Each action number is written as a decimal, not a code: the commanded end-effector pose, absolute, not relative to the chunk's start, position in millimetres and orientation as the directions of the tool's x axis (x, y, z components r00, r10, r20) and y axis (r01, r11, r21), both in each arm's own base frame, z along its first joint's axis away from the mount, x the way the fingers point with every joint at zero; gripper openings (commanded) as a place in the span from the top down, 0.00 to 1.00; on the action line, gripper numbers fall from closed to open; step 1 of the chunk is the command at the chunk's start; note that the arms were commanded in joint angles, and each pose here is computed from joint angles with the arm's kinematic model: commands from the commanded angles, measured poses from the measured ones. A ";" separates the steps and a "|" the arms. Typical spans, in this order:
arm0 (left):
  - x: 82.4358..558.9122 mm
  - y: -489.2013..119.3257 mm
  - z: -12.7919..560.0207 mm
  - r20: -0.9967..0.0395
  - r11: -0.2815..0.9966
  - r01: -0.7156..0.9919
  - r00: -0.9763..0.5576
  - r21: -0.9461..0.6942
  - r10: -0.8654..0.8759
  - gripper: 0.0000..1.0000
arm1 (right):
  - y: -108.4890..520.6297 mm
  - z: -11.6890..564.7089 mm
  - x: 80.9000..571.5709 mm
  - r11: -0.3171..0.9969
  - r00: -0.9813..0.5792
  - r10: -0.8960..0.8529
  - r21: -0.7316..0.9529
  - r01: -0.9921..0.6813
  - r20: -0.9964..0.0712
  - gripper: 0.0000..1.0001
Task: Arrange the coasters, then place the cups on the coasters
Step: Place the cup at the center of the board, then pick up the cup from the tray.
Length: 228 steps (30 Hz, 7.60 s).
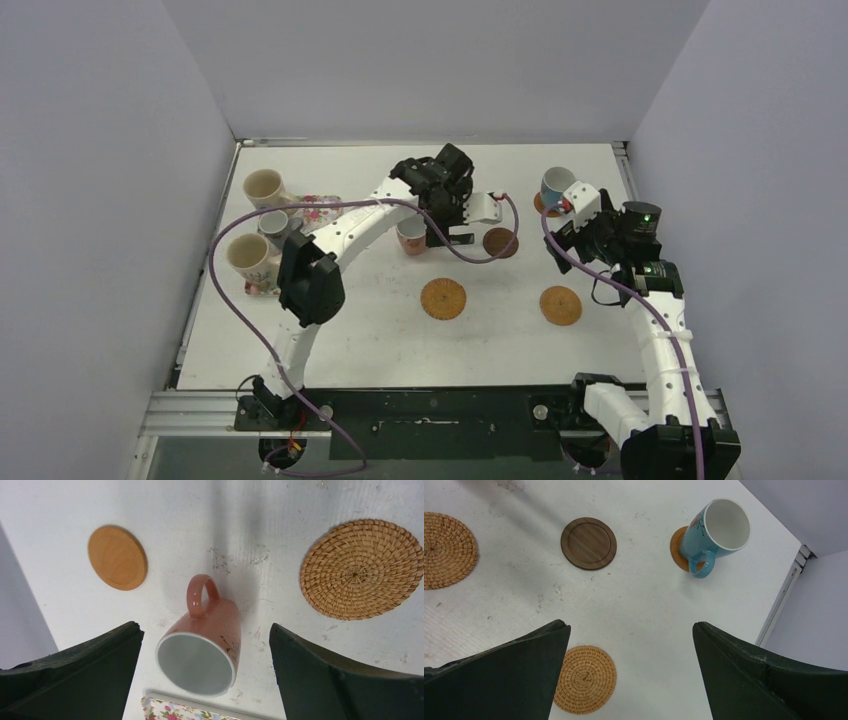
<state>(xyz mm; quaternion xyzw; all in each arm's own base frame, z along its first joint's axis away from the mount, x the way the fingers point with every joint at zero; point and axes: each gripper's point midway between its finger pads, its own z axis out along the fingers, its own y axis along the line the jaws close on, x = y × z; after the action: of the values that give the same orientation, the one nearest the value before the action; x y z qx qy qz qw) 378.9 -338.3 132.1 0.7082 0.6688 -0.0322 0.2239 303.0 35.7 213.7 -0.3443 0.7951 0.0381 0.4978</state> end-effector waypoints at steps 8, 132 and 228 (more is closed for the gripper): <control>363.5 -328.0 266.0 -0.605 0.152 0.855 0.215 0.497 0.767 0.03 | 15.1 226.1 322.8 0.873 -0.368 -0.398 -0.223 -0.433 -0.841 0.00; 375.5 -25.2 76.2 -0.993 0.989 0.146 -0.117 0.008 0.025 0.03 | 264.6 151.7 412.9 0.282 -0.087 -0.727 -0.180 -0.942 -0.682 0.00; 375.5 -25.4 76.3 -0.993 0.989 0.146 -0.116 0.008 0.025 0.03 | 309.8 91.1 409.9 0.019 0.038 -0.704 -0.073 -0.997 -0.709 0.30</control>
<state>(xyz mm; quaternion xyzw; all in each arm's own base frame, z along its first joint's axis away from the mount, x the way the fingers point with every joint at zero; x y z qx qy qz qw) 367.9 -30.9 59.9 0.0682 0.7674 -0.0547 0.6352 407.3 301.2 95.4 -0.6498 0.6586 0.2418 0.2924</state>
